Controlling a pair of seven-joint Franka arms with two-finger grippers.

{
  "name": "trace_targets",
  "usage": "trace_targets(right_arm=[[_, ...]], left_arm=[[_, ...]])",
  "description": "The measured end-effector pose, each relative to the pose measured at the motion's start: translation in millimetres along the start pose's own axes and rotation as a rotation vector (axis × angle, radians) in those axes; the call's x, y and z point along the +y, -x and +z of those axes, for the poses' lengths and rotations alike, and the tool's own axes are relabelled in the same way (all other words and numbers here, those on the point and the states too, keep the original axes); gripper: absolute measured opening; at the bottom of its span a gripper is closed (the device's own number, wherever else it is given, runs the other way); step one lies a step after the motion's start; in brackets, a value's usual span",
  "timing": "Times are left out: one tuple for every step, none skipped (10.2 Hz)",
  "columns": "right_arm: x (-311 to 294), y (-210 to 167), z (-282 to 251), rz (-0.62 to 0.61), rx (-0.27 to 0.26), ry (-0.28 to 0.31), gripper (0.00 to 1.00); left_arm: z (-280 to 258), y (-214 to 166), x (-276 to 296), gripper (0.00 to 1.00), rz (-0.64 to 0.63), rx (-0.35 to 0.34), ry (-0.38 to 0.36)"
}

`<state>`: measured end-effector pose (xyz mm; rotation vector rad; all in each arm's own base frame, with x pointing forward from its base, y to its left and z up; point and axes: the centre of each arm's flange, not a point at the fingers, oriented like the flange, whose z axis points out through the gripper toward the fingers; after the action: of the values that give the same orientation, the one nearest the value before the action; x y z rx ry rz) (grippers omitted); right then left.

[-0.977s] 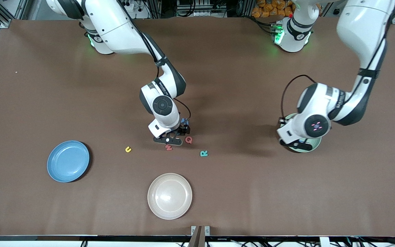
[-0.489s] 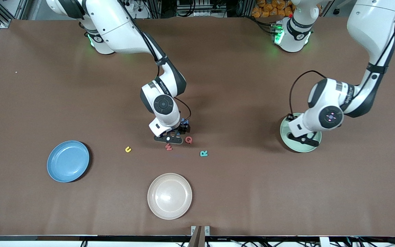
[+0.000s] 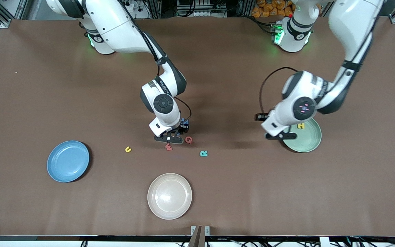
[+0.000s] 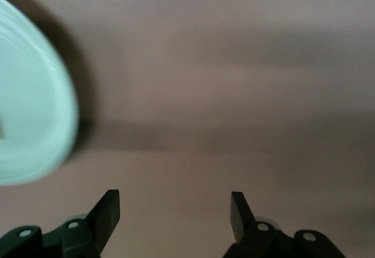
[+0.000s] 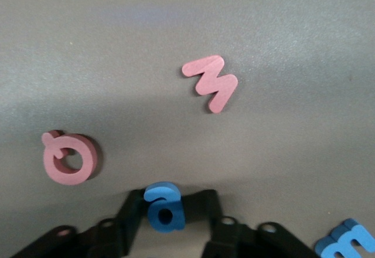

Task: Sort upper and lower case letters into plates
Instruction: 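Drop the blue a onto the blue plate while the left gripper reaches M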

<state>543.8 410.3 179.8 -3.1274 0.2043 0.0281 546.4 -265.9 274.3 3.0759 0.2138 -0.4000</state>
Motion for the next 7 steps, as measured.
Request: trace_targets(right_arm=[[0, -1, -2, 0.001, 0.003, -0.001, 0.29], [1, -3, -7, 0.003, 0.008, -0.006, 0.27], [2, -7, -18, 0.009, 0.019, -0.015, 0.27], [11, -17, -38, 0.01, 0.024, -0.02, 0.27], [29, -33, -64, -0.004, 0.016, -0.02, 0.27], [57, -52, -94, -0.023, 0.0, -0.017, 0.27], [89, -70, -117, -0.038, -0.016, -0.014, 0.27]], left_arm=[[-1, 5, 29, 0.85, -0.102, 0.002, 0.02], [-1, 5, 50, 0.85, -0.187, 0.002, 0.037], [0, 1, 65, 0.85, -0.254, -0.002, 0.053], [3, -2, 77, 0.85, -0.302, -0.009, 0.066], [9, -1, 90, 0.9, -0.327, -0.014, 0.076], [15, 4, 107, 0.94, -0.348, -0.01, 0.093], [23, 12, 128, 0.97, -0.393, 0.002, 0.115]])
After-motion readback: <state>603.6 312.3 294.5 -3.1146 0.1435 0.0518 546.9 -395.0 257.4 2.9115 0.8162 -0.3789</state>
